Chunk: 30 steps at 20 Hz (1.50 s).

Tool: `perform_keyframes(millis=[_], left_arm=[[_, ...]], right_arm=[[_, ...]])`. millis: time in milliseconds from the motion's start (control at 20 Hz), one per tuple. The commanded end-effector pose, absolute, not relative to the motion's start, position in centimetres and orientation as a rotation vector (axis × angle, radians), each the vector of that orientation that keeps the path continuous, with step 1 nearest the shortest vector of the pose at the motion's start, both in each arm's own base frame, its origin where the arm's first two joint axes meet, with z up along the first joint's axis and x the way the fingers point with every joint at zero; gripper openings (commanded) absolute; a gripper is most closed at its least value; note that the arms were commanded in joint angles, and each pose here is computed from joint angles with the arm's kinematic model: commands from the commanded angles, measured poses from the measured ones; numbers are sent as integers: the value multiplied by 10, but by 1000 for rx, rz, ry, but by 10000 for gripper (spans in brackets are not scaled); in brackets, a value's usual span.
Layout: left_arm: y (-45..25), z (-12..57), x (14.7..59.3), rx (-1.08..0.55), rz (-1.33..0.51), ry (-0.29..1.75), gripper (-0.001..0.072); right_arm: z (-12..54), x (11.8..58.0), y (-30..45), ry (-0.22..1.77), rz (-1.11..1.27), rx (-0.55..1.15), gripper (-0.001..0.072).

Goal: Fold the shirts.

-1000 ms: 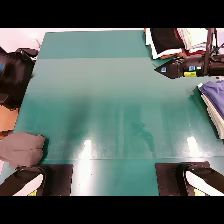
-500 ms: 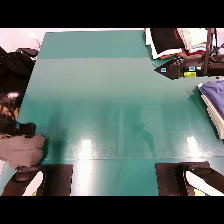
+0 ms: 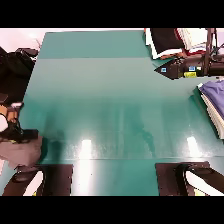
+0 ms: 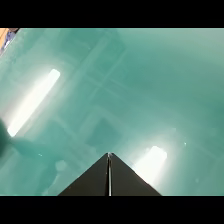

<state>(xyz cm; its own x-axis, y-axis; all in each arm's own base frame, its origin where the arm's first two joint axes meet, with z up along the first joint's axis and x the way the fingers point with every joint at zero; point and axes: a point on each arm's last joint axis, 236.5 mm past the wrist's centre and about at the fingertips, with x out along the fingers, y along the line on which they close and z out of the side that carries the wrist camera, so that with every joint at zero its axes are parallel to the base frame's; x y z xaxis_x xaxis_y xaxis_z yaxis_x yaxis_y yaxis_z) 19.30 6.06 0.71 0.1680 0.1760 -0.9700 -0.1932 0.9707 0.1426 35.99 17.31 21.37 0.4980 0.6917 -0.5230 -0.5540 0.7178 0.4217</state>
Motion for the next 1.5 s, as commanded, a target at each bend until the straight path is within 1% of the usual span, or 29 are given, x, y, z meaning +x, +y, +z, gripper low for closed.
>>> perform_keyframes(millis=[0, 100, 200, 300, 400, 550, 700, 800, 900, 950, 1000, 1050, 1100, 1200, 1350, 1450], left_arm=[[44, 101, 244, -59, 197, 1110, 27], [14, 188, 273, -60, 82, 869, 26], [-23, 260, 282, -74, -44, 668, 25], [-57, 310, 283, -99, -163, 524, 25], [-94, 333, 287, -119, -286, 461, 25], [-169, 323, 310, -98, -471, 498, 25], [-271, 277, 329, -40, -654, 591, 25], [-348, 228, 324, 69, -784, 669, 27], [-400, 184, 315, 186, -873, 725, 34], [-418, 167, 314, 221, -897, 743, 282], [-426, 158, 319, 226, -896, 759, 550], [-427, 154, 329, 225, -881, 762, 576], [-419, 154, 343, 212, -854, 761, 577], [-381, 153, 384, 160, -751, 772, 576], [-296, 134, 446, 14, -545, 860, 576], [-259, 107, 468, -119, -480, 945, 576]], right_arm=[[232, 364, 173, 675, 757, 204, 14], [263, 366, 173, 602, 759, 179, 14], [301, 371, 170, 500, 743, 152, 14], [337, 372, 167, 403, 730, 133, 14], [370, 371, 164, 313, 715, 116, 14], [400, 371, 150, 232, 649, 45, 14], [415, 370, 136, 207, 586, 21, 14], [420, 371, 129, 201, 568, 40, 14], [415, 372, 122, 228, 551, 54, 14], [410, 372, 117, 249, 543, 59, 14], [406, 372, 114, 269, 537, 60, 14], [402, 371, 110, 287, 532, 60, 14], [398, 371, 107, 304, 526, 62, 14], [393, 370, 102, 328, 518, 60, 14], [390, 368, 101, 340, 519, 58, 14], [387, 369, 105, 347, 528, 61, 14]])
